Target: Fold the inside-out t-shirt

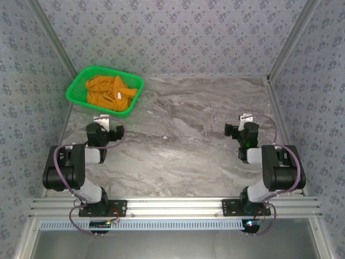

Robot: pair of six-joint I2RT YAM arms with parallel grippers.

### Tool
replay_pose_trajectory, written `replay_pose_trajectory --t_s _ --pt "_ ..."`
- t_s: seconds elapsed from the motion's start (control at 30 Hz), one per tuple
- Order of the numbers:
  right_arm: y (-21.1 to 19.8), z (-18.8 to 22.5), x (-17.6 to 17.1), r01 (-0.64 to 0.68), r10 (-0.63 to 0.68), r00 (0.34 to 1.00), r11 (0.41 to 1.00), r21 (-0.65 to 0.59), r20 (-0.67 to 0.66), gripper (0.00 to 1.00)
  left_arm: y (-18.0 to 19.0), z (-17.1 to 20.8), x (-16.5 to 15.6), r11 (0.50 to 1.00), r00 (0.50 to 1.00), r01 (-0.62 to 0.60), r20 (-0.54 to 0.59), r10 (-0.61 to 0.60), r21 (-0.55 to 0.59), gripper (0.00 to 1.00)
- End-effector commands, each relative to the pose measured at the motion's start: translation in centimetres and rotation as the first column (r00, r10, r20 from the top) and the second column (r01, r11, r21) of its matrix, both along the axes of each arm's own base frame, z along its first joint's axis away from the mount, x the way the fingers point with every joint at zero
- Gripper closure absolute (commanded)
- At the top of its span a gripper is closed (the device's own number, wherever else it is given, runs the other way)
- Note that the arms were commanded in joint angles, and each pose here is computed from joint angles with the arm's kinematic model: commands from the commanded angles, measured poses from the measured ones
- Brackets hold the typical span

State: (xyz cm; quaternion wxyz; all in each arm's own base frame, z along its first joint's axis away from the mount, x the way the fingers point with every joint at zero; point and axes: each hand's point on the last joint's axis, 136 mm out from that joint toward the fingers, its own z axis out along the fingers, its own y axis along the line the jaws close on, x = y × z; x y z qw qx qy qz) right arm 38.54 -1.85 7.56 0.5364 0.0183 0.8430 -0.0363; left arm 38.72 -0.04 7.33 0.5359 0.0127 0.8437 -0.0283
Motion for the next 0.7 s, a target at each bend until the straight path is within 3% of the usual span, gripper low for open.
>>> replay_pose_trajectory --t_s 0.0,0.67 --pt "-0.14 0.86 0.61 -0.003 0.003 1.0 1.0 -0.006 0.024 0.0 -0.13 1.67 0.93 1.0 0.998 0.005 0.057 -0.004 -0.009 0.0" --pt "-0.19 0.79 0.57 -0.005 0.005 1.0 1.0 -0.002 0.022 0.0 0.1 1.59 0.98 1.0 0.998 -0.017 0.053 0.017 0.004 0.0"
